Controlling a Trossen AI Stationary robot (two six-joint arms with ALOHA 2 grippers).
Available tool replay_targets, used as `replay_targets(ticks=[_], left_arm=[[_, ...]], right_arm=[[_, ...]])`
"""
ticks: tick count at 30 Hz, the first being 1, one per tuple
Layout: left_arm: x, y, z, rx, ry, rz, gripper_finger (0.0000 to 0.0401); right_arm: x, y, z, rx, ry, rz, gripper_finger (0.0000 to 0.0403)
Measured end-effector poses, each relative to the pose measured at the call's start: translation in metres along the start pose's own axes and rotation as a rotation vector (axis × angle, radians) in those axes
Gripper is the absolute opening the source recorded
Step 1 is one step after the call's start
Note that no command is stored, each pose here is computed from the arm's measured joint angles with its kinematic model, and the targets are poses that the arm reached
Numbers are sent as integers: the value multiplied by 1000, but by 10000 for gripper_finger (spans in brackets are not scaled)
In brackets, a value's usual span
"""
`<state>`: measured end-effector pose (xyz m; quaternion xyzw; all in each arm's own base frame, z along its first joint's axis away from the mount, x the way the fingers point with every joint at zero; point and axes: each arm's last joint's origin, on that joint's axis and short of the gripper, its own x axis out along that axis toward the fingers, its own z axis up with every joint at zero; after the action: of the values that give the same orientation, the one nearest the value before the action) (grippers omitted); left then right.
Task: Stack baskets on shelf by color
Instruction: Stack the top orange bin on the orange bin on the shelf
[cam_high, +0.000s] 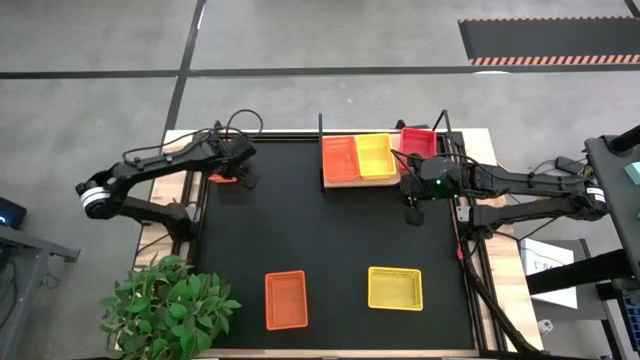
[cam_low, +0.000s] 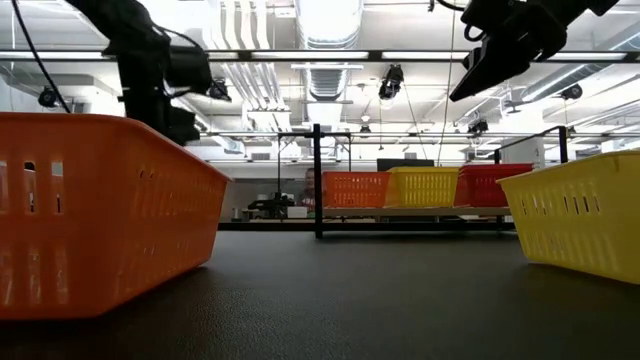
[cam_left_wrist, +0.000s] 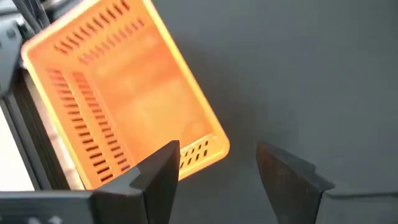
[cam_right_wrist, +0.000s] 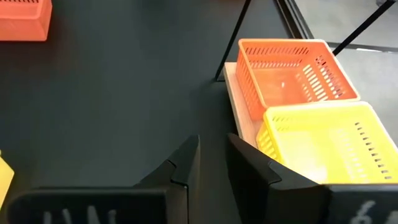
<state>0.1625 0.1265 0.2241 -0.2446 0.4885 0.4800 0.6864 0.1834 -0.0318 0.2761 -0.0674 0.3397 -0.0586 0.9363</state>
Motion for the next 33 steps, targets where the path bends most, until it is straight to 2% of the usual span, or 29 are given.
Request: replay_targets(ticks=[4,14,20,27,33], left_arm=[[13,-2,4,-1,26,52,198],[45,-14,8,-2,99,90,188],[60,-20,9,10,133,101,129],[67,-22,5,26,162,114,12],[44,-29,1,73,94,96,1]], right_arm=[[2,1,-3,-13,13,3,70],[4,1,-6,-34,24,7,70],[4,1,-6,-35,24,8,68],[4,2,-7,-53,29,10,70],[4,2,-7,-52,30,9,68]])
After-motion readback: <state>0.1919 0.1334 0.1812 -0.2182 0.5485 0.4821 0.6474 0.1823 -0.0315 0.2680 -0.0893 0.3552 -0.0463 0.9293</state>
